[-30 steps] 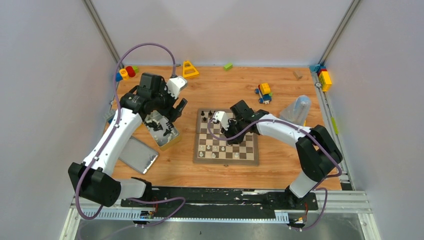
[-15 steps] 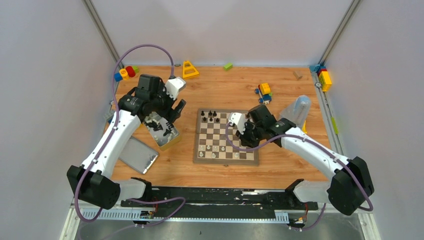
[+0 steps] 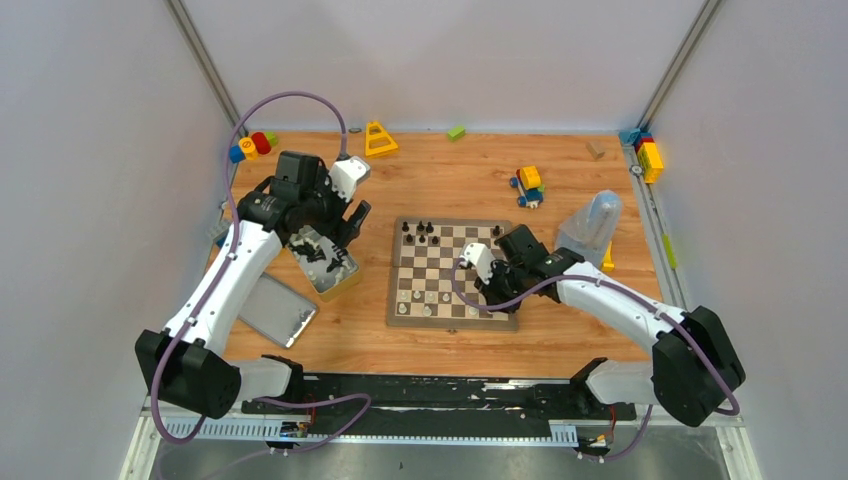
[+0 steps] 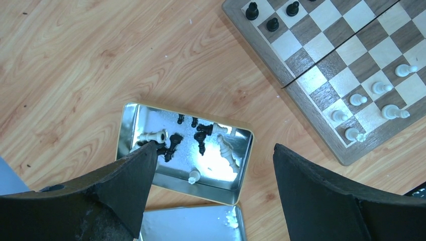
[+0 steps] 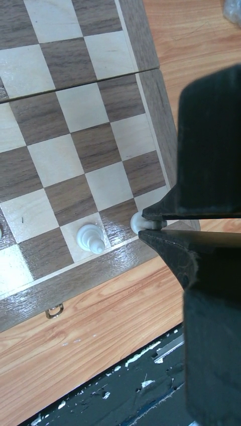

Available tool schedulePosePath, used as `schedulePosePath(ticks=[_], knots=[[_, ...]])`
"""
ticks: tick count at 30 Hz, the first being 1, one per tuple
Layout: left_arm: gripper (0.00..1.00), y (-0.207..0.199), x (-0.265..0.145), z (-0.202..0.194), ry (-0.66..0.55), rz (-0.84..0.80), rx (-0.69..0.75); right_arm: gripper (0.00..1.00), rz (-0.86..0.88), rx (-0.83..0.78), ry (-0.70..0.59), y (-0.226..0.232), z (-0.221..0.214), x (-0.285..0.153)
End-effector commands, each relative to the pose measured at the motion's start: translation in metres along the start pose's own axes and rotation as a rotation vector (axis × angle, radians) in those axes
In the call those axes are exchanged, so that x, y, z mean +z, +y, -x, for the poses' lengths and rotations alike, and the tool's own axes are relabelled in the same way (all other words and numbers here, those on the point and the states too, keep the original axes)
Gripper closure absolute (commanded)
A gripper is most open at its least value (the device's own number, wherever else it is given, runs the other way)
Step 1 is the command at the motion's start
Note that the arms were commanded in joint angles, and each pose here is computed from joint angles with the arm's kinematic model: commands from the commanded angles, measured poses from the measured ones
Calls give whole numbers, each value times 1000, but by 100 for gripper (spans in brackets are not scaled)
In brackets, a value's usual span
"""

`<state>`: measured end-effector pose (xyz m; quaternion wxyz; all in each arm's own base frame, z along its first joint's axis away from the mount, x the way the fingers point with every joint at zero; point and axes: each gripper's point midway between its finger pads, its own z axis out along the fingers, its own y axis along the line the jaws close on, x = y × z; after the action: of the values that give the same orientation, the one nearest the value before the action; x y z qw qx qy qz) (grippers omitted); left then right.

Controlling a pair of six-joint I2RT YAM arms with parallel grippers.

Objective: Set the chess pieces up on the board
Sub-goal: Place the chess piece on the chessboard.

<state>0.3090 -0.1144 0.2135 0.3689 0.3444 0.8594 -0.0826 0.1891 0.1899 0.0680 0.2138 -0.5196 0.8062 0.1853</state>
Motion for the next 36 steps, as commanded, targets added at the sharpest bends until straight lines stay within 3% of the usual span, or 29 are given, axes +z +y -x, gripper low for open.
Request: schedulePosePath(ticks=[1,31,34,36], knots=[[7,4,-8,13,-67,22,-9,97,11,1,-48,-1,13,8],[7,3,-9,10,-68,13,-8,92,-15,-32,4,1,8,21],[7,3,-9,8,-64,18,-3,87,-7,-29,6,3,6,21],[6,4,-9,7,-63,25,-1,76,-4,-26,6,4,6,21]])
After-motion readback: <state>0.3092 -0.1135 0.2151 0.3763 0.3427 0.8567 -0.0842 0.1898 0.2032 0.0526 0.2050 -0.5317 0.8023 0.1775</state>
